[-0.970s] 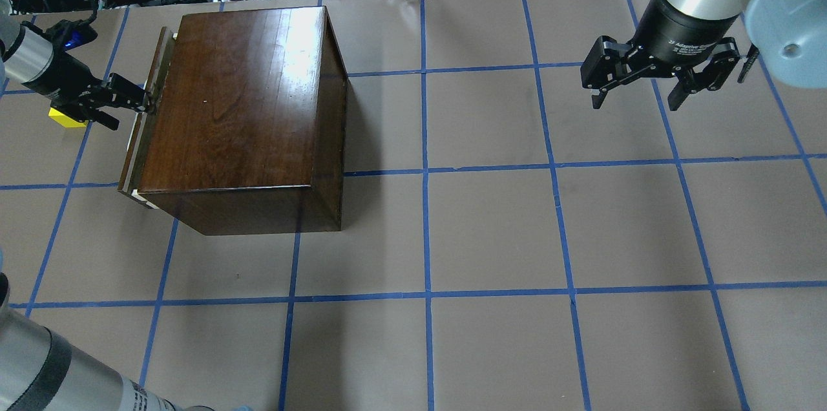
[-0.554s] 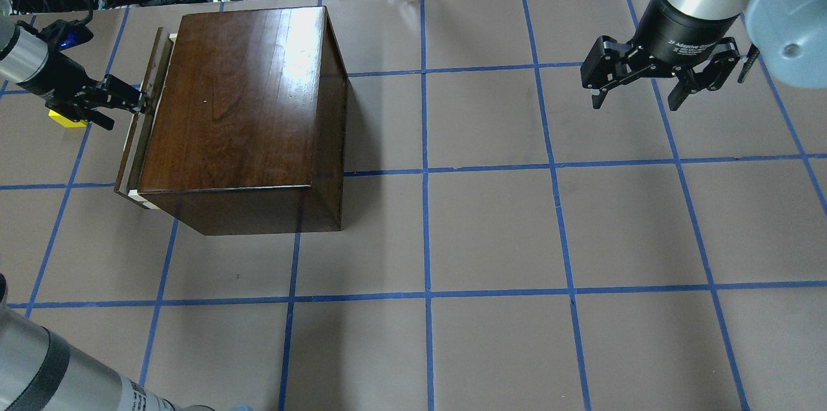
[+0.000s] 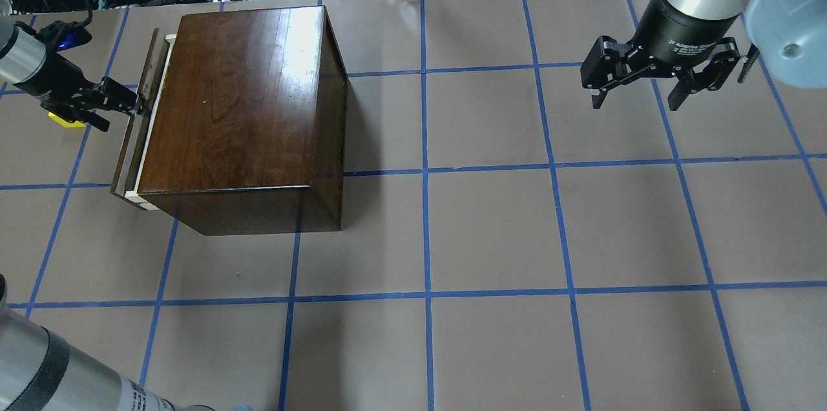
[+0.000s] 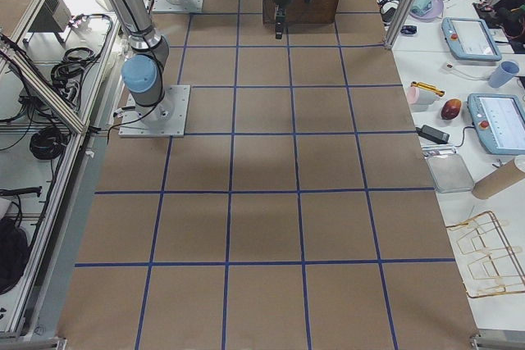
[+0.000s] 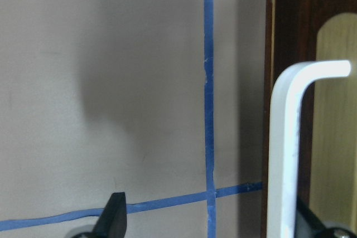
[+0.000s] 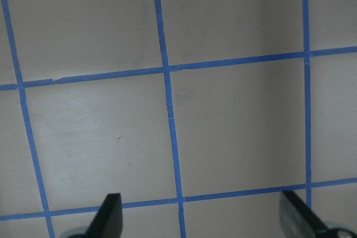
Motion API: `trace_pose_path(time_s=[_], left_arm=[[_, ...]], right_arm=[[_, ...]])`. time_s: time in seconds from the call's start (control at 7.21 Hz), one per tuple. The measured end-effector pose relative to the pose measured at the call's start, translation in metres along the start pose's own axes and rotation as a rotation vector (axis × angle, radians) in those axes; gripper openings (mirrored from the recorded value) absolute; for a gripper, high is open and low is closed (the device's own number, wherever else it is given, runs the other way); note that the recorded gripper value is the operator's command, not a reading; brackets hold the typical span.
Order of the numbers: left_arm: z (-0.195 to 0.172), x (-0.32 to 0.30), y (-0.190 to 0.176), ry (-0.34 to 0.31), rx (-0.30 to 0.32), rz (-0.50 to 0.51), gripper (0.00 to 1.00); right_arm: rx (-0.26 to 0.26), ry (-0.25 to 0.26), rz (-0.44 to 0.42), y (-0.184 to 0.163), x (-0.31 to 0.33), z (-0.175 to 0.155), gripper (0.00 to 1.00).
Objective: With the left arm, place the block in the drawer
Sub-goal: 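Pull the drawer open outward with the left gripper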
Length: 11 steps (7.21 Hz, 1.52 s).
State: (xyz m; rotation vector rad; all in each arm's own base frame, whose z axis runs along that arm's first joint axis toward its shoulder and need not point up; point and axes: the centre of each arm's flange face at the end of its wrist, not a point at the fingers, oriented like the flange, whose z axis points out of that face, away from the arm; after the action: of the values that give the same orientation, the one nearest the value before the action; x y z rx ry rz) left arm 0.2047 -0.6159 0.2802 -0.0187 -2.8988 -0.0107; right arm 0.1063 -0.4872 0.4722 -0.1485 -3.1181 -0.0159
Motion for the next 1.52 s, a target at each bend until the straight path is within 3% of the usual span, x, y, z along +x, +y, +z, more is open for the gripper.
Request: trace_pose_path(time_s=[0.42, 1.52], left_arm=[[-0.009, -0.006, -0.002, -0.056, -0.02, -0.003, 0.91], [-0.015, -0.013, -0.001, -0.125, -0.047, 0.005, 0.87]], right_arm=[[0.0, 0.0, 0.0, 0.0, 0.0, 0.0, 1.0], [0.0, 0.0, 0.0, 0.0, 0.0, 0.0, 1.0]])
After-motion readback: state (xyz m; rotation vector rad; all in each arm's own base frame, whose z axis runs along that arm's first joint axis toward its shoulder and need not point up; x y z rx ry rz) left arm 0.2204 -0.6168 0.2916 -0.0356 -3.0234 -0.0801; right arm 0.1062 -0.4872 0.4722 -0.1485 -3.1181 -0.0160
